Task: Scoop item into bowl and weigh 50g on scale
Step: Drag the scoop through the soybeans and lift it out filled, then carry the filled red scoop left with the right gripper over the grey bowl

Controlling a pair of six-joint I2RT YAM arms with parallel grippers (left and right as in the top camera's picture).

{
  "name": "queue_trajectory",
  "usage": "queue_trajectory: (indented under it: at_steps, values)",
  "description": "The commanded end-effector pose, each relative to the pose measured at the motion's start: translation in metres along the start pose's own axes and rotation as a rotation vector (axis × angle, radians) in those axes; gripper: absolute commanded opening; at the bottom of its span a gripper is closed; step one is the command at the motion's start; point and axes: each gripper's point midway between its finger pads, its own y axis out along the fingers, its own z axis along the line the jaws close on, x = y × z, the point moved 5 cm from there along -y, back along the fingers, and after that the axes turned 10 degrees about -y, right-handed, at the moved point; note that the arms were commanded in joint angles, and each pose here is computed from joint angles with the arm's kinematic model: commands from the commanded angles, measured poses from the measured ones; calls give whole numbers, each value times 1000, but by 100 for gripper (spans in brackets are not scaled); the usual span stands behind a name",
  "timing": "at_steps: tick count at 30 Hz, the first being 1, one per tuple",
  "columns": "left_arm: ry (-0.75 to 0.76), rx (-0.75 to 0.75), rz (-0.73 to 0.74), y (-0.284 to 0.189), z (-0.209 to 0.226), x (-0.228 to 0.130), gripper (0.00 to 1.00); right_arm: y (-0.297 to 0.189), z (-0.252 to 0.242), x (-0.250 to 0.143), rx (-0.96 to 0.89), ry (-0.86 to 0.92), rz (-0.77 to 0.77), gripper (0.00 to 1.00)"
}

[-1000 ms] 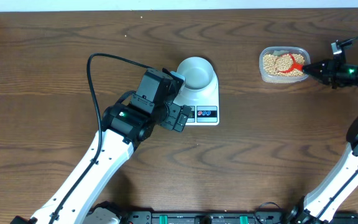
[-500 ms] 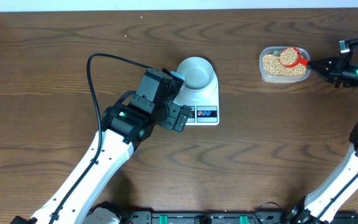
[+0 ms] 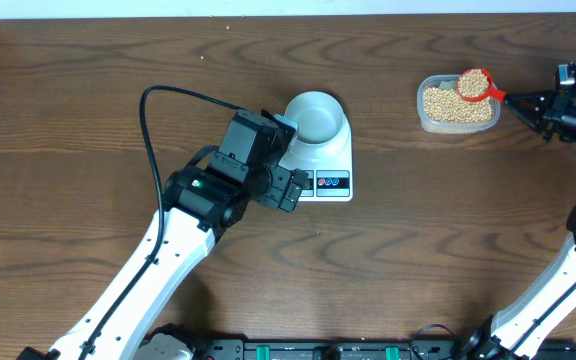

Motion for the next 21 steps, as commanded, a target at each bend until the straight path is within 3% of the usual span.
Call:
queue_trajectory:
  at_steps: [1,21]
  values:
    - [-5,16,6,2,3,0,98,0,10,3,95,-8,-39,1]
    - [-5,16,6,2,3,0,98,56,43,-6,252,-25,46,1]
